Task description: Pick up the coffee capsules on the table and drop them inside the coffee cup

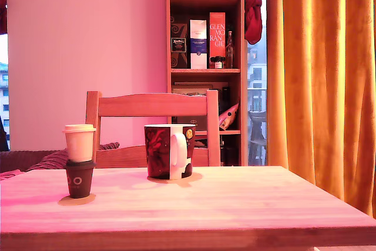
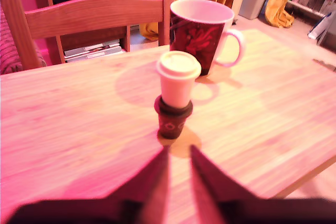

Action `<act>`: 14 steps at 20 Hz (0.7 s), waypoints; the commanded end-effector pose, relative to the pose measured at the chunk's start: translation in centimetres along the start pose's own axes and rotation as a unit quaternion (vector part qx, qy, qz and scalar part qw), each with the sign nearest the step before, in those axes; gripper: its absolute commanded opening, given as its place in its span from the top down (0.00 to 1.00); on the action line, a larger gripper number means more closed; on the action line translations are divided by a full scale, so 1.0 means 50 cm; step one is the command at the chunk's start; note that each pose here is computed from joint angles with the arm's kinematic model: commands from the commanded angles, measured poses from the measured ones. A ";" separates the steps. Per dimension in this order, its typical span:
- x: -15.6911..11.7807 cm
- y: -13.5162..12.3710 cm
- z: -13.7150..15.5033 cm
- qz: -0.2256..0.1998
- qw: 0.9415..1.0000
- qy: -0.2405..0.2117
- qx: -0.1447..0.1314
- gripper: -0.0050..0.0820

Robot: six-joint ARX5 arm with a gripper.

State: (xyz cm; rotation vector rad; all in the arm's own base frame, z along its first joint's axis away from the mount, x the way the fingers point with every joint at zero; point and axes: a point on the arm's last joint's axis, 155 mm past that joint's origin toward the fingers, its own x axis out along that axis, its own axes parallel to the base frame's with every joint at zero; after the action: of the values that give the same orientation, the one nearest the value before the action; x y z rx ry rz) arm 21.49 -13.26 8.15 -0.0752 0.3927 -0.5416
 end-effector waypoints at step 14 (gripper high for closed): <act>0.002 0.014 0.006 0.019 0.998 -0.012 0.057 0.23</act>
State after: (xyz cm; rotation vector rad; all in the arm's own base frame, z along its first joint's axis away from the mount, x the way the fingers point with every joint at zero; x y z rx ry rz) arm 22.00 -12.70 8.53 0.0279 0.3443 -0.5225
